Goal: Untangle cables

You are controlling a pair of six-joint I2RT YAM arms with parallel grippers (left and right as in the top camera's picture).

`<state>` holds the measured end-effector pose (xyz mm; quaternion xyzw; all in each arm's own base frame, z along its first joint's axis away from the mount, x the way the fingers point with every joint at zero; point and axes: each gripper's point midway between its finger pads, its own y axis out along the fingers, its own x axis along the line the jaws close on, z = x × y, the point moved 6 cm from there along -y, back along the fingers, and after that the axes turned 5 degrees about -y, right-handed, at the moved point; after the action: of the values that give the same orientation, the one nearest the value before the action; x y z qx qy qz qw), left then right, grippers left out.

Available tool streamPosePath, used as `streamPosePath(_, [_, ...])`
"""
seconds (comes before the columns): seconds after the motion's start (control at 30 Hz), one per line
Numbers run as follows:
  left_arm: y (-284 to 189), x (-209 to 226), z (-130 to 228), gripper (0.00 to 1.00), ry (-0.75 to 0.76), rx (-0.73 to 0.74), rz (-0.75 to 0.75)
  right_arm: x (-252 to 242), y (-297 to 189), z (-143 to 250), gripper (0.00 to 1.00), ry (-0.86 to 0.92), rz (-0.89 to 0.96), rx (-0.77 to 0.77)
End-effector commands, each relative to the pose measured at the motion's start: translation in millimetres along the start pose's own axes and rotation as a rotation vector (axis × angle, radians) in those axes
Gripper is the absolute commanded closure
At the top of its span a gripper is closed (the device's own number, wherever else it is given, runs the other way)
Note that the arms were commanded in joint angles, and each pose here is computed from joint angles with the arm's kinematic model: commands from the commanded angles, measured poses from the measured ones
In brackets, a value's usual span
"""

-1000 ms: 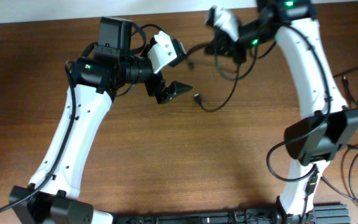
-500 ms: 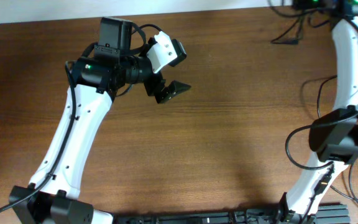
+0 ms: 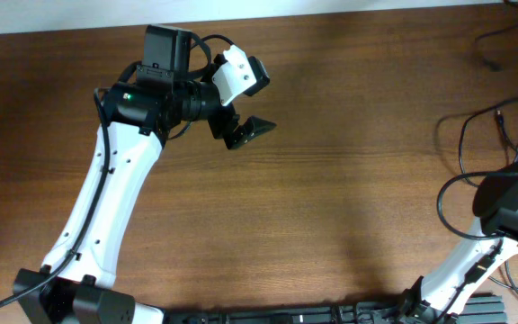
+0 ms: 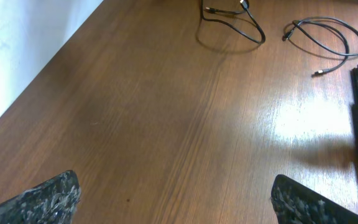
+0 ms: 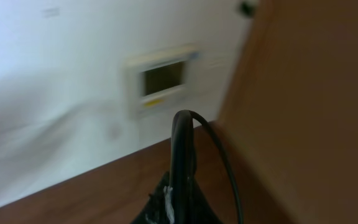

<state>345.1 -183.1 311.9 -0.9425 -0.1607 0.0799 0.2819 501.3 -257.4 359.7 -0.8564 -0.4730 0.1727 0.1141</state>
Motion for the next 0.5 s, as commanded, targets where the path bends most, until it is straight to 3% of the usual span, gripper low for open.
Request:
streamPosePath(0.0, [-5.4,-1.9,-3.3,0.01,0.006,-0.012,-0.007,-22.0,26.9,24.5,0.96,-0.007,0.099,0.051])
streamPosePath(0.33, [-5.4,-1.8,-3.2,0.01,0.006,-0.012,-0.008,5.1,100.1,157.1,0.95,-0.103,0.013,0.405])
streamPosePath(0.4, [-5.4,-1.8,-3.2,0.01,0.006,-0.012,-0.008,19.0,105.1,178.6,0.8,-0.106,-0.055,0.465])
streamPosePath(0.47, [-5.4,-1.8,-3.2,0.01,0.006,-0.012,-0.008,32.6,105.6,191.8,0.43,-0.098,-0.134,0.506])
